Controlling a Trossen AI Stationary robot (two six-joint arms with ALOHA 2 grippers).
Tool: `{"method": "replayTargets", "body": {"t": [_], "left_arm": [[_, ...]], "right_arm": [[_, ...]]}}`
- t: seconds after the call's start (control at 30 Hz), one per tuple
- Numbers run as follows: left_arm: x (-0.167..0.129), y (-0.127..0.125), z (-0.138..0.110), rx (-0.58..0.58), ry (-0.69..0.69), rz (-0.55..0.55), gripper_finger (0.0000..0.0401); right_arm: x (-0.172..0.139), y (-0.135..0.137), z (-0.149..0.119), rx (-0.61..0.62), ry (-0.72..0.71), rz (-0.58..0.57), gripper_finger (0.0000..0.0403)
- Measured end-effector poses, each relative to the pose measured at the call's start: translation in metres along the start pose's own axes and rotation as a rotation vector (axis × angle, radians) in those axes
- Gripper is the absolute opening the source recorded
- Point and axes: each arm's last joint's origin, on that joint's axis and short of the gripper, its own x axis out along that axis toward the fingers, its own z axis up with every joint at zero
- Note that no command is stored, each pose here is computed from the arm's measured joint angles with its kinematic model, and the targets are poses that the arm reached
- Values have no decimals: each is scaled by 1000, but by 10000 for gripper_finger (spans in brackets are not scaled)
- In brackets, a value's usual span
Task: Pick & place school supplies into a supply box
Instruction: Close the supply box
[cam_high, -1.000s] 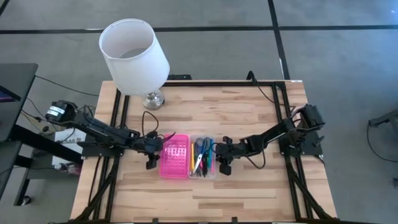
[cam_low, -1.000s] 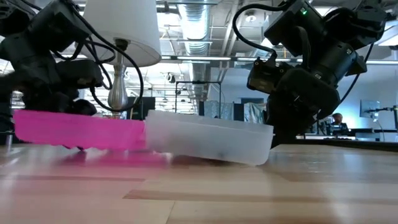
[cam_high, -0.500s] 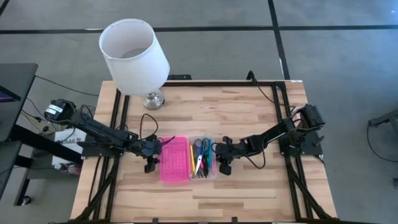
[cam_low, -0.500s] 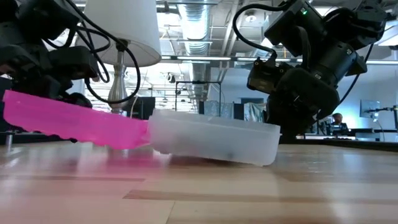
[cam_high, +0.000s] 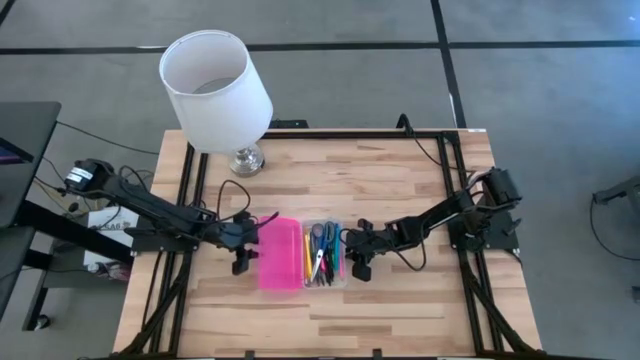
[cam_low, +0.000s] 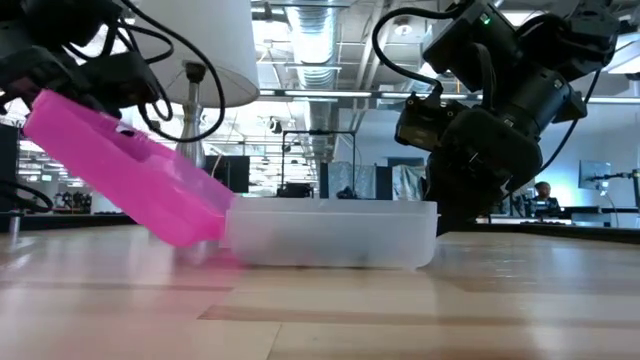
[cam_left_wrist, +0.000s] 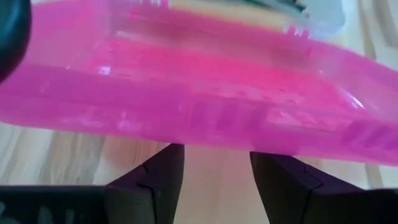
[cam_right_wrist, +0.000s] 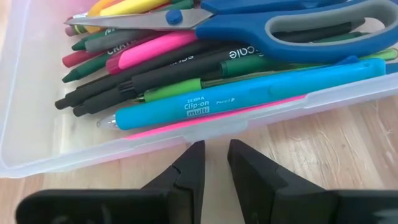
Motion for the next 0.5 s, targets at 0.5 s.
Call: {"method": "replayTargets", "body": {"t": [0.5], "left_arm": [[-13,-12,38,116,-192,61,178]], "right_arm": [[0,2,5,4,-44,19,75]]}}
